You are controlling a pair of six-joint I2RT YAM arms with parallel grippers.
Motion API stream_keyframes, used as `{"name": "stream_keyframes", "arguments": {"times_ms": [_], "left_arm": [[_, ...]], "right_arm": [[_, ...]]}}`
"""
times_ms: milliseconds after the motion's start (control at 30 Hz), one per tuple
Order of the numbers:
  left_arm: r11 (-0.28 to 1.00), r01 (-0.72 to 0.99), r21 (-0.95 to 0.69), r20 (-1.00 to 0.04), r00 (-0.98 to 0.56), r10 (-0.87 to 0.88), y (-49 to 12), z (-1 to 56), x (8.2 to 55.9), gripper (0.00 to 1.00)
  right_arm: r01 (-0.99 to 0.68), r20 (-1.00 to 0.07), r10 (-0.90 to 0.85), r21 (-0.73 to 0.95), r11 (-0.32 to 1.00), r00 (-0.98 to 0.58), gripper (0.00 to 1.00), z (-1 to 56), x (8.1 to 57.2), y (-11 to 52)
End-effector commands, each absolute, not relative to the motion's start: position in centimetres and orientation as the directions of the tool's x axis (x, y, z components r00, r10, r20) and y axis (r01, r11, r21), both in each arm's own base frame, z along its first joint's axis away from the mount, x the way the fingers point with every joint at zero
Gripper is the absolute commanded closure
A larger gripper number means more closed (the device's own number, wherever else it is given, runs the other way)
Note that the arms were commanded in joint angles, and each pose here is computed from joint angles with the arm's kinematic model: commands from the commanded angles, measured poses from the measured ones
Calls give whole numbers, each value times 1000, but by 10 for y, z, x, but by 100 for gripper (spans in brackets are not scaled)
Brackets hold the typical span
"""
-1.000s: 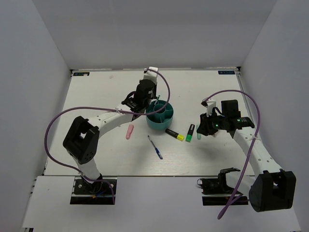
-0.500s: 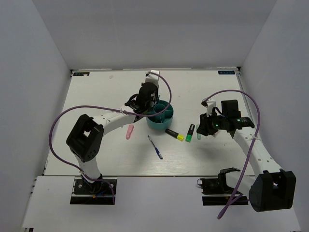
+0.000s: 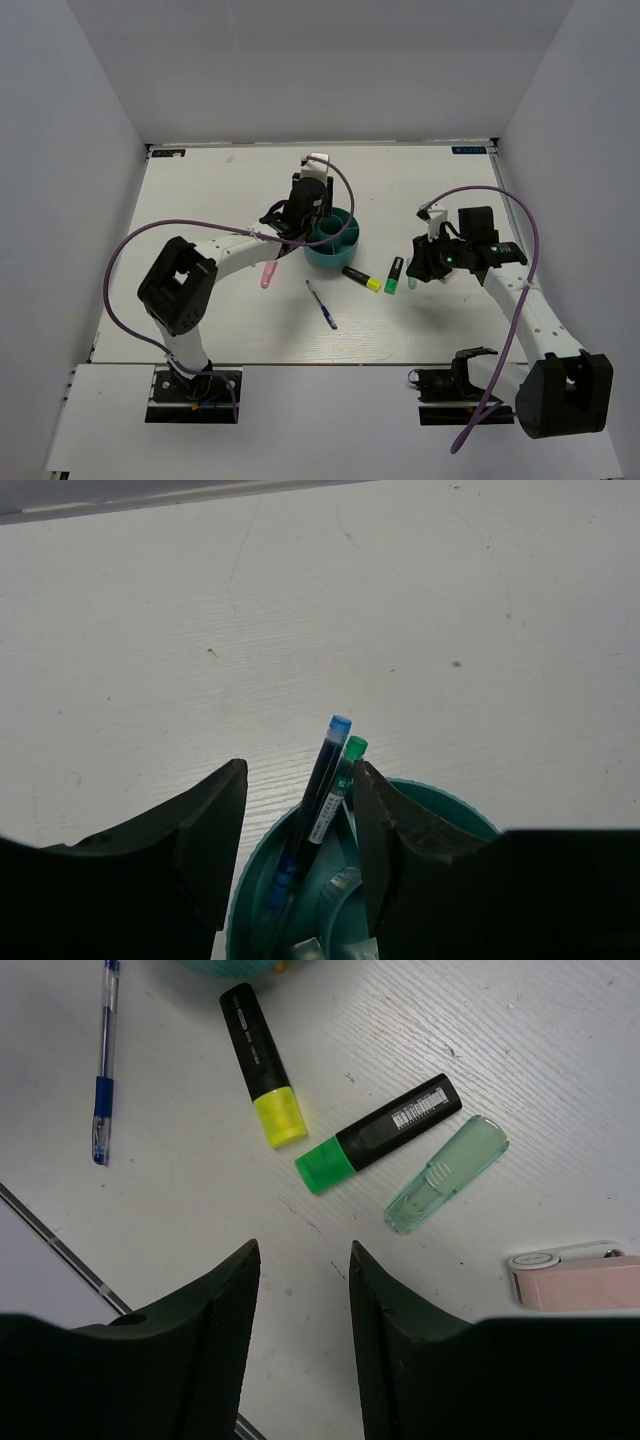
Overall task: Sort the stationery into containers
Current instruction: Place the pen in the storage box, then pick up the pen from the center of the board.
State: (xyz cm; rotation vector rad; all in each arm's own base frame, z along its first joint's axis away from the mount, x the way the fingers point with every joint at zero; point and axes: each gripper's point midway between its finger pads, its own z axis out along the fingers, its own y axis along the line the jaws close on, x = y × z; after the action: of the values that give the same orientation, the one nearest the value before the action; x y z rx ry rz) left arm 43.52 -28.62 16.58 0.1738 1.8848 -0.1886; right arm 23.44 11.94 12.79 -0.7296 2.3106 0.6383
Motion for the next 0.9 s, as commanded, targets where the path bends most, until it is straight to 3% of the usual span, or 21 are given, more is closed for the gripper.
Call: {"name": "stream_keyframes", "arguments": {"times_ms": [0, 100, 133, 167, 200, 267, 300, 400, 433, 467, 533, 567, 633, 667, 700, 733, 767, 800, 867], "left_arm": [[974, 215, -68, -960, -280, -5, -285, 189, 428, 43], [975, 209, -69, -967, -254, -13, -282, 202, 422, 41], [972, 219, -86, -974, -225, -35, -279, 221, 414, 50], [972, 219, -86, -975, -221, -37, -276, 226, 410, 62], [968, 229, -100, -978, -204, -53, -272, 246, 396, 95], [974, 208, -89, -955, -295, -25, -261, 236, 378, 100], [966, 190, -173, -939, -327, -104, -260, 248, 368, 100], [965, 88, -247, -818, -552, -159, -245, 209, 321, 100], [957, 38, -288, -748, -633, -200, -245, 191, 303, 99], [962, -3, -272, -693, -694, -198, -235, 166, 282, 85], [914, -125, -386, -567, -749, -342, -243, 146, 260, 61], [909, -171, -379, -510, -782, -360, -237, 122, 244, 60], [849, -288, -443, -430, -762, -483, -242, 114, 239, 48], [844, -284, -455, -415, -771, -483, -251, 110, 233, 43], [836, -300, -459, -407, -766, -498, -253, 109, 232, 40], [838, -317, -443, -404, -764, -503, -257, 105, 235, 40], [842, -316, -436, -397, -772, -496, -262, 104, 231, 40], [850, -322, -417, -392, -780, -488, -267, 98, 233, 40], [846, -335, -415, -378, -782, -495, -271, 92, 234, 40]], "right_arm": [[-643, -702, -330, 235, 729, -631, 55, 134, 239, 119], [-643, -702, -330, 234, 729, -631, 55, 135, 237, 119], [-642, -701, -331, 234, 730, -632, 55, 134, 237, 118], [-641, -701, -329, 236, 730, -633, 55, 135, 237, 119], [-641, -703, -328, 234, 731, -631, 58, 135, 237, 118], [-637, -702, -325, 236, 734, -634, 69, 135, 237, 118], [-636, -701, -322, 240, 733, -636, 97, 135, 237, 118], [-633, -697, -319, 247, 734, -642, 100, 135, 237, 120], [-635, -696, -321, 249, 731, -642, 100, 135, 237, 120], [-633, -691, -320, 255, 731, -648, 100, 134, 237, 121], [-629, -682, -320, 263, 731, -657, 63, 135, 238, 121], [-627, -679, -321, 263, 733, -661, 49, 137, 239, 121], [-617, -666, -316, 278, 736, -676, 36, 135, 238, 121], [-616, -666, -313, 280, 737, -677, 39, 137, 238, 121], [-610, -666, -306, 282, 740, -680, 50, 137, 238, 121], [-607, -667, -300, 288, 741, -682, 77, 138, 237, 122], [-604, -670, -296, 285, 744, -681, 86, 138, 238, 122], [-603, -675, -289, 286, 745, -678, 94, 141, 239, 122], [-593, -675, -286, 277, 756, -680, 94, 139, 241, 121]]}}
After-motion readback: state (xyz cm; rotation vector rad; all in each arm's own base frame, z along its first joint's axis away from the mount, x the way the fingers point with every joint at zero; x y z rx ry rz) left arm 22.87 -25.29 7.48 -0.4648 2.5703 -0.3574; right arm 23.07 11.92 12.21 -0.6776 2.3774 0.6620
